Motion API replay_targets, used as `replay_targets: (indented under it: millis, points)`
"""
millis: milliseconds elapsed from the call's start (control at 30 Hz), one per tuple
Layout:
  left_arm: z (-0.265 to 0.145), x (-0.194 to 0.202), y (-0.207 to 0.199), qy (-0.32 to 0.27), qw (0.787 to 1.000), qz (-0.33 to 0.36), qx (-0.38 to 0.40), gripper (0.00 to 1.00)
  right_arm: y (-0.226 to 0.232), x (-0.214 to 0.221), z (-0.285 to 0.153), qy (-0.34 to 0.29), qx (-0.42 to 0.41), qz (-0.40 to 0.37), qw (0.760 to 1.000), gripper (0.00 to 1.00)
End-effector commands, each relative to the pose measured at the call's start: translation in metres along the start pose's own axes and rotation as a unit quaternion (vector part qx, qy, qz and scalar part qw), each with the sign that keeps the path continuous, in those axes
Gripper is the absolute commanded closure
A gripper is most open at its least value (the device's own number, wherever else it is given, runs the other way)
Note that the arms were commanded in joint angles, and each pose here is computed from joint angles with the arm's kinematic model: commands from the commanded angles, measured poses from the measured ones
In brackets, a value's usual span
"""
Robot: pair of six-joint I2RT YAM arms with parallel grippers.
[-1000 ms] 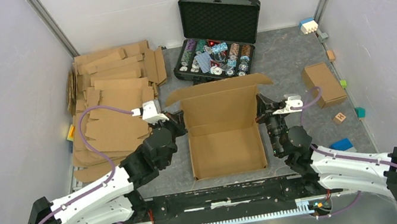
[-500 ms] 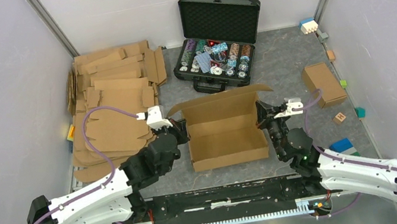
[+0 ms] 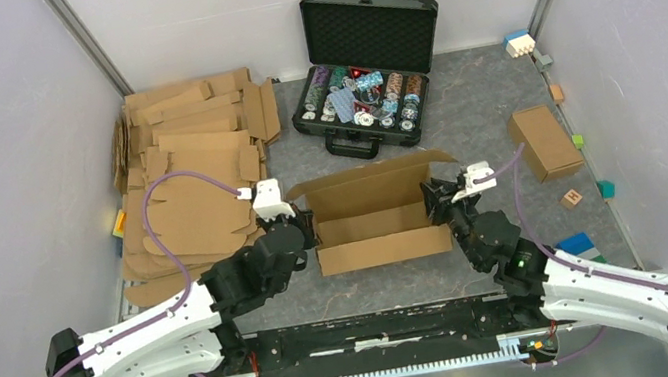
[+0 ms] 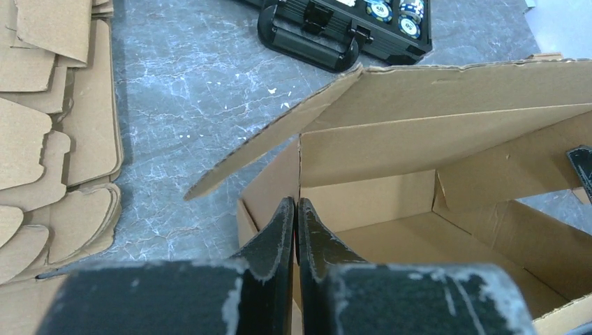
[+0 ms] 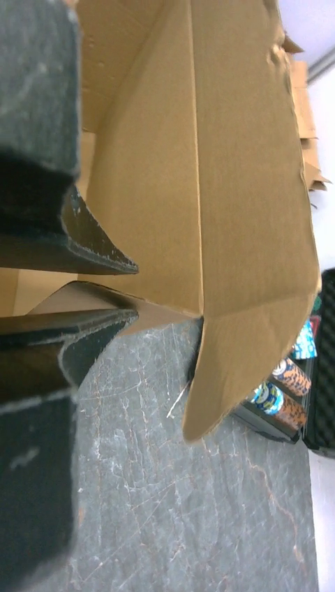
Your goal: Fold the paper box
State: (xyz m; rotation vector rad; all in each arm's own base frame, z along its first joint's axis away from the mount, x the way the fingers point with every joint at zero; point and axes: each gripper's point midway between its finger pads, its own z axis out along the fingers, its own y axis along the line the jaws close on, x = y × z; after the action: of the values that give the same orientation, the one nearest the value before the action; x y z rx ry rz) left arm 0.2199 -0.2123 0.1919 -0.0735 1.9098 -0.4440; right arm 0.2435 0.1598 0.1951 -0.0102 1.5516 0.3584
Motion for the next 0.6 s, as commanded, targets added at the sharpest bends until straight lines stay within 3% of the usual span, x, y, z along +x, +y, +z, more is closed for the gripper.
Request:
replay_targets:
  millis: [0,33,100,333,433,567]
  points:
    - [-0.007,0.003,-0.020,0.024,0.999,-0.021,0.040,0.92,0.019,0.008,-0.009,0.063,-0.043,-0.002,0.997,0.54]
    - [-0.008,0.003,-0.019,0.024,0.999,-0.019,0.038,0.92,0.015,0.007,-0.011,0.068,-0.033,0.001,0.997,0.43]
    - [-0.008,0.004,-0.015,0.025,0.999,-0.012,0.032,0.92,0.016,0.003,-0.014,0.075,-0.036,0.001,0.997,0.32]
    - [-0.010,0.002,-0.014,0.029,0.999,0.002,0.028,0.92,0.013,-0.010,-0.025,0.105,-0.039,-0.012,0.994,0.09]
    - [-0.009,0.001,-0.015,0.029,0.999,0.006,0.027,0.92,0.012,-0.016,-0.031,0.121,-0.048,-0.037,0.991,0.05]
    - [-0.007,0.002,-0.016,0.030,0.999,0.011,0.025,0.92,0.025,-0.023,-0.044,0.136,-0.120,-0.083,0.980,0.02]
